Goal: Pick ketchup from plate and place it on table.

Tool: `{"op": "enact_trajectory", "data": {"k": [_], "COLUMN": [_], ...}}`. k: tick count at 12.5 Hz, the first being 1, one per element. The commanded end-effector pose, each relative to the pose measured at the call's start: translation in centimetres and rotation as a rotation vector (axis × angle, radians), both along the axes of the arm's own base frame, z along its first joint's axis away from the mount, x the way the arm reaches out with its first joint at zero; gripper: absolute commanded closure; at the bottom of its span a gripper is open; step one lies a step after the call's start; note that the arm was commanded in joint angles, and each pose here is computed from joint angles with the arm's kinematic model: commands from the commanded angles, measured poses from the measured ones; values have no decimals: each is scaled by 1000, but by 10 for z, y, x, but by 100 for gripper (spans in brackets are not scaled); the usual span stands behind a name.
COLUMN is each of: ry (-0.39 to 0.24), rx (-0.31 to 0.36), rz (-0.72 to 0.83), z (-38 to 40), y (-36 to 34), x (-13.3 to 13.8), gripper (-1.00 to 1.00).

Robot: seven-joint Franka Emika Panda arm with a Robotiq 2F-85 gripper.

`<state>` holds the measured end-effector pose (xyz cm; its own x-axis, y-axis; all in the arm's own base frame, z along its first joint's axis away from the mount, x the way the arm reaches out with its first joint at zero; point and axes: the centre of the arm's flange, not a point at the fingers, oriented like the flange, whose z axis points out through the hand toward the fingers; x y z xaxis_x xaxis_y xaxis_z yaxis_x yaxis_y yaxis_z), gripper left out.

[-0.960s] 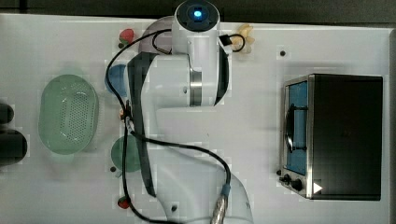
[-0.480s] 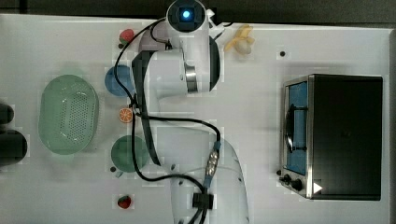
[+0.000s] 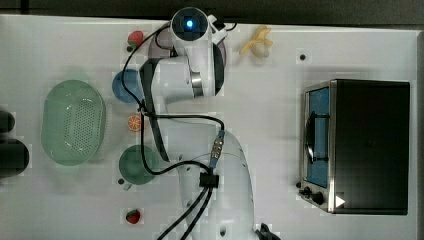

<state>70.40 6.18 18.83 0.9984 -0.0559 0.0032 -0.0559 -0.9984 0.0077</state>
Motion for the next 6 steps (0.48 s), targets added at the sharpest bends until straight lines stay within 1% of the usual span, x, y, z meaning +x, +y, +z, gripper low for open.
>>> {"op": "enact_trajectory", "data": {"k": [1, 6], "ry": [-31, -40], "rx": [-5, 3], "rz": [54, 51], "z": [-11, -31], "y": [3, 4], "x": [9, 12], "gripper": [-100, -100]}}
